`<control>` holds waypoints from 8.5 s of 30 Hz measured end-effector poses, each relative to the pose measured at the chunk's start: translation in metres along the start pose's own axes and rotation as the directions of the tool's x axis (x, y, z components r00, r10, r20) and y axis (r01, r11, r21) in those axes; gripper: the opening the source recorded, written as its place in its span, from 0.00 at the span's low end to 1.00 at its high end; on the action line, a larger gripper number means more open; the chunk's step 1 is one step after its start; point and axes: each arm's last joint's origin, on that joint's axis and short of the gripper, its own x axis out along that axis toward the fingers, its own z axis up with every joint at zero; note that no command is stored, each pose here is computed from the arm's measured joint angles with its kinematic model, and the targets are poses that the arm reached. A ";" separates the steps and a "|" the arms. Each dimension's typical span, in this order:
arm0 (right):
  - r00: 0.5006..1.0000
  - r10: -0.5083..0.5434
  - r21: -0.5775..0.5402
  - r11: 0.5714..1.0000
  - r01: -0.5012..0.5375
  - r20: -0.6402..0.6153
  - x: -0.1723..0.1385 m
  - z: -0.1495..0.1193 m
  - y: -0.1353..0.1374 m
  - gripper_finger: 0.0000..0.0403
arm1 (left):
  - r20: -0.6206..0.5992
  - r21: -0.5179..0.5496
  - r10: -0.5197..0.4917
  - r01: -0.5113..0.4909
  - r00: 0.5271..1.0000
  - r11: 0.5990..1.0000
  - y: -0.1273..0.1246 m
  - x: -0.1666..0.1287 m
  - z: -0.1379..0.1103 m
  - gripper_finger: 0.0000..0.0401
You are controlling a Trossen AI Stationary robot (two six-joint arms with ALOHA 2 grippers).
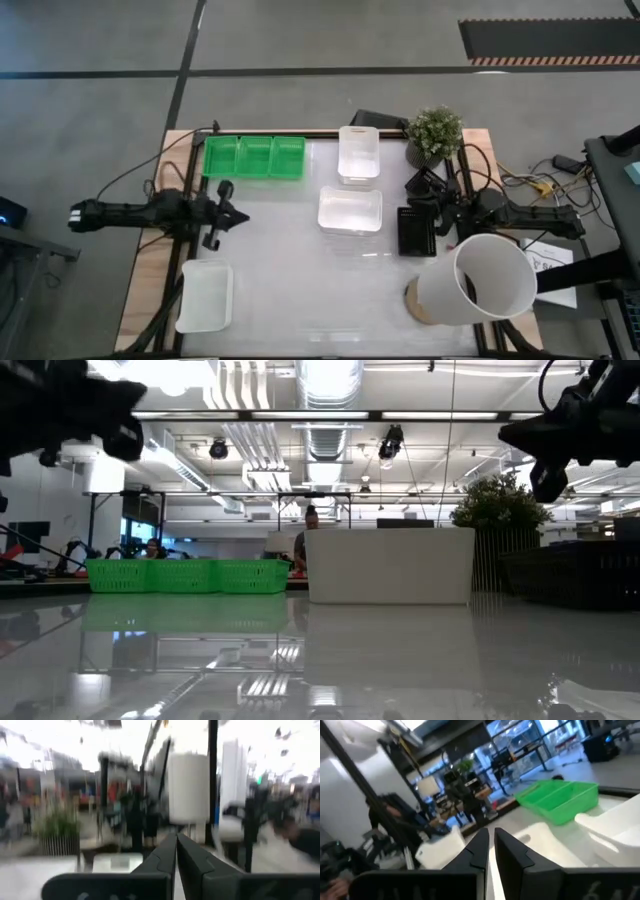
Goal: Stack baskets by color
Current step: Stack the middle right white bin on top of the top white bin
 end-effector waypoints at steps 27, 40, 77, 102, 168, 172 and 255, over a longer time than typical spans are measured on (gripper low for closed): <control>0.989 -0.115 -0.415 0.898 0.145 0.097 0.061 0.093 0.051 0.06 | 0.344 -0.028 0.187 -0.189 0.920 0.982 0.007 0.027 0.067 0.00; 0.986 -0.168 -0.533 0.835 0.136 -0.012 0.088 0.080 0.046 0.06 | 0.173 -0.031 0.209 -0.207 0.962 0.978 0.013 0.062 0.054 0.00; 0.965 -0.240 -0.691 0.715 0.104 -0.104 0.145 0.074 0.042 0.06 | 0.296 0.286 0.250 -0.336 0.922 0.897 0.017 0.074 0.055 0.00; 0.922 -0.294 -0.656 0.753 0.062 -0.250 0.202 0.066 0.001 0.06 | 0.338 0.257 0.260 -0.354 0.905 0.899 0.017 0.073 0.058 0.00; 0.656 -0.469 -0.663 0.746 -0.063 -0.591 0.277 0.028 -0.029 0.35 | 0.362 0.465 0.382 -0.520 0.851 0.717 0.018 0.058 0.053 0.00; 0.631 -0.477 -0.659 0.749 -0.073 -0.611 0.278 0.027 -0.029 0.47 | 0.361 0.465 0.382 -0.519 0.851 0.717 0.018 0.058 0.053 0.00; 0.643 -0.487 -0.691 0.717 -0.092 -0.591 0.286 0.000 -0.048 0.02 | 0.378 0.457 0.380 -0.527 0.844 0.717 0.018 0.058 0.056 0.00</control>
